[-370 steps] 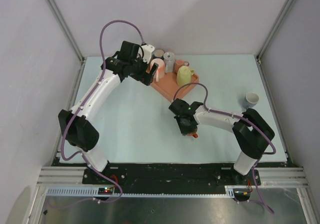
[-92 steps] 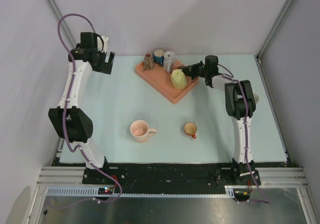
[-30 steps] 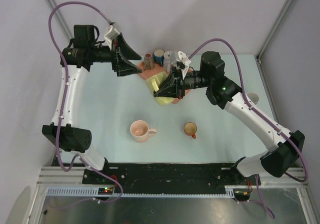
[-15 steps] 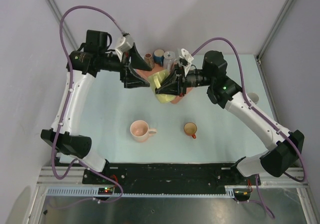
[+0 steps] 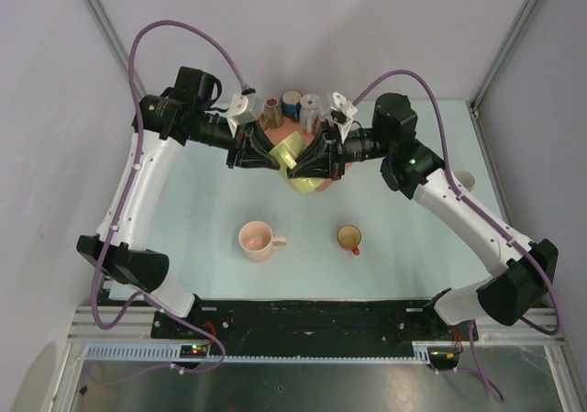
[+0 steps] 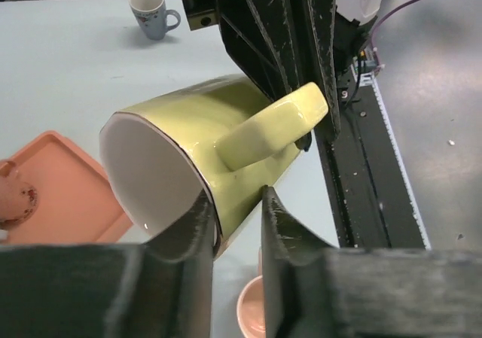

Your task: Turn the mug right side up

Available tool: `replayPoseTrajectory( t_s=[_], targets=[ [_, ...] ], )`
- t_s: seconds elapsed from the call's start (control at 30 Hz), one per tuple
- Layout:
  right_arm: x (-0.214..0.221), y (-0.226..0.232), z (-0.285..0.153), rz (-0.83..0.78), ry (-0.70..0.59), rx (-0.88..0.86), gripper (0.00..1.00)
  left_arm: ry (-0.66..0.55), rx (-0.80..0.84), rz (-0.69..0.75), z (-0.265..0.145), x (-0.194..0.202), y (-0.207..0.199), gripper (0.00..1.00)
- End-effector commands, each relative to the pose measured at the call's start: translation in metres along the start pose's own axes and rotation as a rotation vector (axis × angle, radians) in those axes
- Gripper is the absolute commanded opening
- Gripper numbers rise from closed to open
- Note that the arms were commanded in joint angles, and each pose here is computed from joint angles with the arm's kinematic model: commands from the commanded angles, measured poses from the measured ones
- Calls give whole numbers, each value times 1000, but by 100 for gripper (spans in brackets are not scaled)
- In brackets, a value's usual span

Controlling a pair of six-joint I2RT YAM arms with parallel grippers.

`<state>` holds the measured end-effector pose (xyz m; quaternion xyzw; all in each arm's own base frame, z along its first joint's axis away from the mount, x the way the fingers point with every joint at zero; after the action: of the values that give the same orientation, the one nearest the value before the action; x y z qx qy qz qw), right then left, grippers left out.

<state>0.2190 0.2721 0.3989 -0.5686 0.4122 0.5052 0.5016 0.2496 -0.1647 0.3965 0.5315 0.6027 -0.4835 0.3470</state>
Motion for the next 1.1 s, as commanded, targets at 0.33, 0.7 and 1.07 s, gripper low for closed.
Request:
replayPoseTrajectory(
  t_s=[0.33, 0.7, 1.07],
  targets=[
    [18, -32, -8, -115, 113, 236, 38, 166, -104, -117, 0, 22, 9, 0],
    [107, -73, 13, 74, 250, 322, 53, 266, -415, -295, 4, 52, 68, 0],
    [108, -107, -10, 138, 250, 633, 99, 415, -932, -374, -43, 90, 141, 0]
  ],
)
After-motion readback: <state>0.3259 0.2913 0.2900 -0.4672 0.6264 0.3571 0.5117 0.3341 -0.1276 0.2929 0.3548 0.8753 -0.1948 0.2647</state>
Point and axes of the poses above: each gripper's point midway between its finger pads, its own z axis out along the fingers, its own y axis along the line the jaws close on, x = y × z, the point moved 8 cm from there along -z, back along the fingers, and after that the axes turned 12 degrees about -z, right-handed, at the moved point
